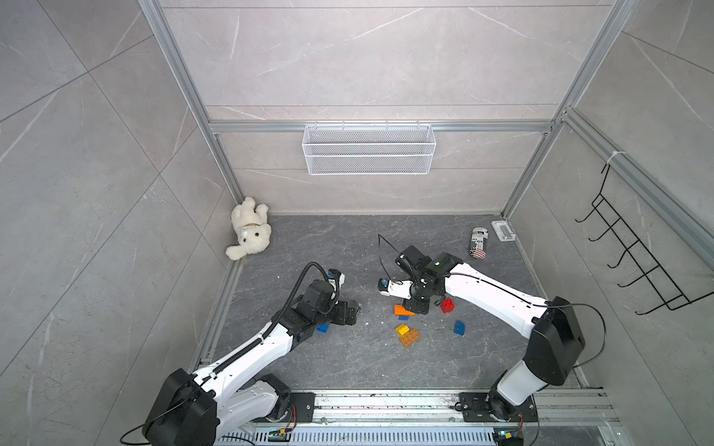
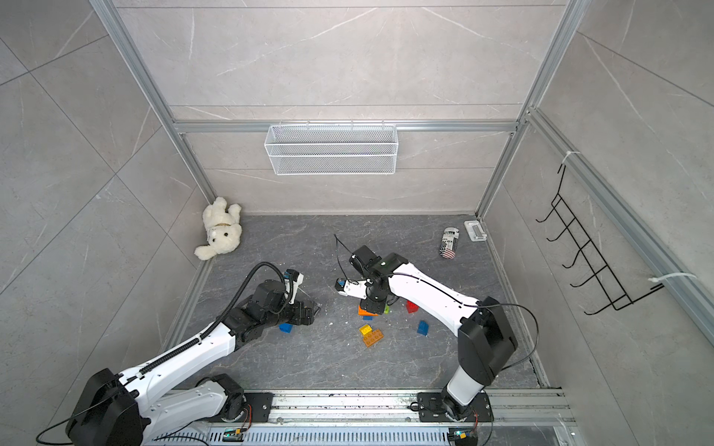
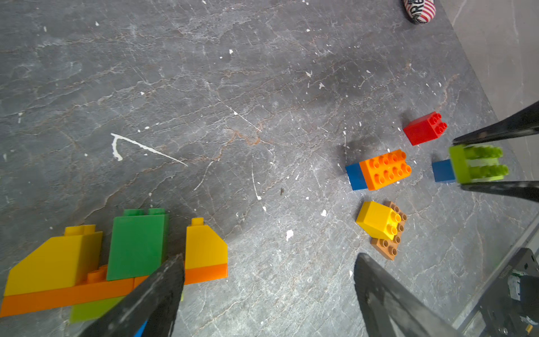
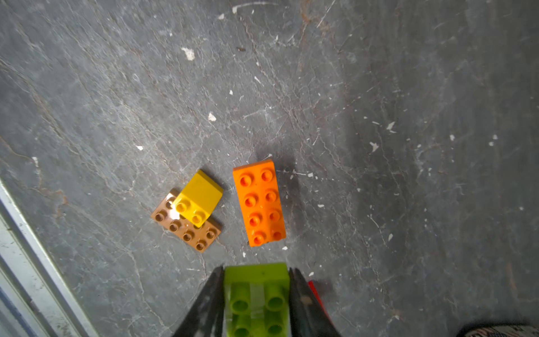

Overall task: Assemble a fork with lego
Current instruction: Assemble the lego brick with the lego brick.

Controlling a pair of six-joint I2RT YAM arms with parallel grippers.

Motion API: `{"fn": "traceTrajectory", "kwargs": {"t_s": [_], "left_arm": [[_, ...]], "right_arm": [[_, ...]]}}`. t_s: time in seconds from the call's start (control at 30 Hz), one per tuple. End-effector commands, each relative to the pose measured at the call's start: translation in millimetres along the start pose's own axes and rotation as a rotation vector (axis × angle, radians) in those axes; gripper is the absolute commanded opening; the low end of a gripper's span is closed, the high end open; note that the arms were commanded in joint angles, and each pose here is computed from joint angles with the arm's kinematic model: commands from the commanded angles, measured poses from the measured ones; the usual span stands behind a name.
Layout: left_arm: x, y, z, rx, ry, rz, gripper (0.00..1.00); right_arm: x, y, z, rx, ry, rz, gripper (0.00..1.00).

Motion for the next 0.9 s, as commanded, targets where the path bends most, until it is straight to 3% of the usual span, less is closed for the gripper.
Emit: {"fn": "traceTrajectory", "kwargs": {"t_s": [0.0, 0.43, 0.87], "left_arm": [[-2, 17, -3, -0.022, -0.006, 0.016, 0.93], [9, 23, 6, -0.009, -0.007, -0.014, 0.93], [13, 25, 7, -0.002, -0.013, -0.03, 0.93]], "right_arm": [[-13, 8, 9, -0.02, 0.001, -0.063, 0.35], [-8, 3, 31, 0.005, 0.112, -0.084, 0.36], [-3, -13, 43, 0.032, 0.097, -0.105, 0.36]]}}
Point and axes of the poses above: each gripper's point midway between its finger pads, its own z axis out along the fingers, its own x axis along the line the jaws close on, y = z × x, the point moved 3 cm from there along -z, back along the fingers, and after that the axes turned 4 degrees about z, right-handed, at the moved point
